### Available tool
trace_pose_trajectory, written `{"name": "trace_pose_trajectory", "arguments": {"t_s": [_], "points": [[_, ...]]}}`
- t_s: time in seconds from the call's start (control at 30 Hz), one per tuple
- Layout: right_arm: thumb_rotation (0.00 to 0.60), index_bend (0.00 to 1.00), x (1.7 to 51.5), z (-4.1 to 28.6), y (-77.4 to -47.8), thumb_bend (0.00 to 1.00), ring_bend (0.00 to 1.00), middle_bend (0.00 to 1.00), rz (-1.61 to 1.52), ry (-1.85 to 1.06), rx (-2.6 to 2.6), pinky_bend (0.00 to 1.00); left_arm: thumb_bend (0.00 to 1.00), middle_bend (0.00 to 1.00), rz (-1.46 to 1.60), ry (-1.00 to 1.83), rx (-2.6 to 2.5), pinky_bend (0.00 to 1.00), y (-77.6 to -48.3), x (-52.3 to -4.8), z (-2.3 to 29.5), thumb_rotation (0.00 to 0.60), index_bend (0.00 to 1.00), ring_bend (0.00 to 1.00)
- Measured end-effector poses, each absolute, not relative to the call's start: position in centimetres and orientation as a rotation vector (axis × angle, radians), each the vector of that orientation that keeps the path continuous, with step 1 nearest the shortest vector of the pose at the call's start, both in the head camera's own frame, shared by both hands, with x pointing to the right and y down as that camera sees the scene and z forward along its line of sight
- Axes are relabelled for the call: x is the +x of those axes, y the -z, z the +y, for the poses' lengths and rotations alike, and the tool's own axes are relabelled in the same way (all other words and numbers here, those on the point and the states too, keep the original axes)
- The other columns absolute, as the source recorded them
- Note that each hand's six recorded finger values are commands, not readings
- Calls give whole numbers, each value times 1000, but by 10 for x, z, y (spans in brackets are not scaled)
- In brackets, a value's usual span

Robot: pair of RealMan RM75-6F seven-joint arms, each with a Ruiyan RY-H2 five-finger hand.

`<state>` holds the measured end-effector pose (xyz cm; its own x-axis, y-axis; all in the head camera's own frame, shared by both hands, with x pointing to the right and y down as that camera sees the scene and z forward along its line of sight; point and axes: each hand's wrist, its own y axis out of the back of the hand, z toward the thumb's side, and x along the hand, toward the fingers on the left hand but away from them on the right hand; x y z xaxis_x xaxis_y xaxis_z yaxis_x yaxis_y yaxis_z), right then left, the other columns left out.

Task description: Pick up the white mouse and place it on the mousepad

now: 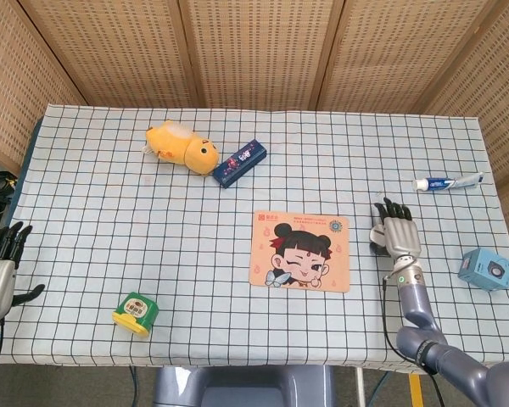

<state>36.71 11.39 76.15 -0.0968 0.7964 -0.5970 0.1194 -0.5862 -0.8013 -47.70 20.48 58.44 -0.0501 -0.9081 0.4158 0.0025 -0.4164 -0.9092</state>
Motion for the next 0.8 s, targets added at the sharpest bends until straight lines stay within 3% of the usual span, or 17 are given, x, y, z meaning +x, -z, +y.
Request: {"name": "trace_pose_trajectory", "arguments": {"t_s": [0.8], "points": [[600, 138, 384, 80, -770, 433, 0, 0, -1063, -1793, -1602, 0, 28, 0, 986, 1573, -1483, 0, -590, -475, 203, 600, 0, 0]]}}
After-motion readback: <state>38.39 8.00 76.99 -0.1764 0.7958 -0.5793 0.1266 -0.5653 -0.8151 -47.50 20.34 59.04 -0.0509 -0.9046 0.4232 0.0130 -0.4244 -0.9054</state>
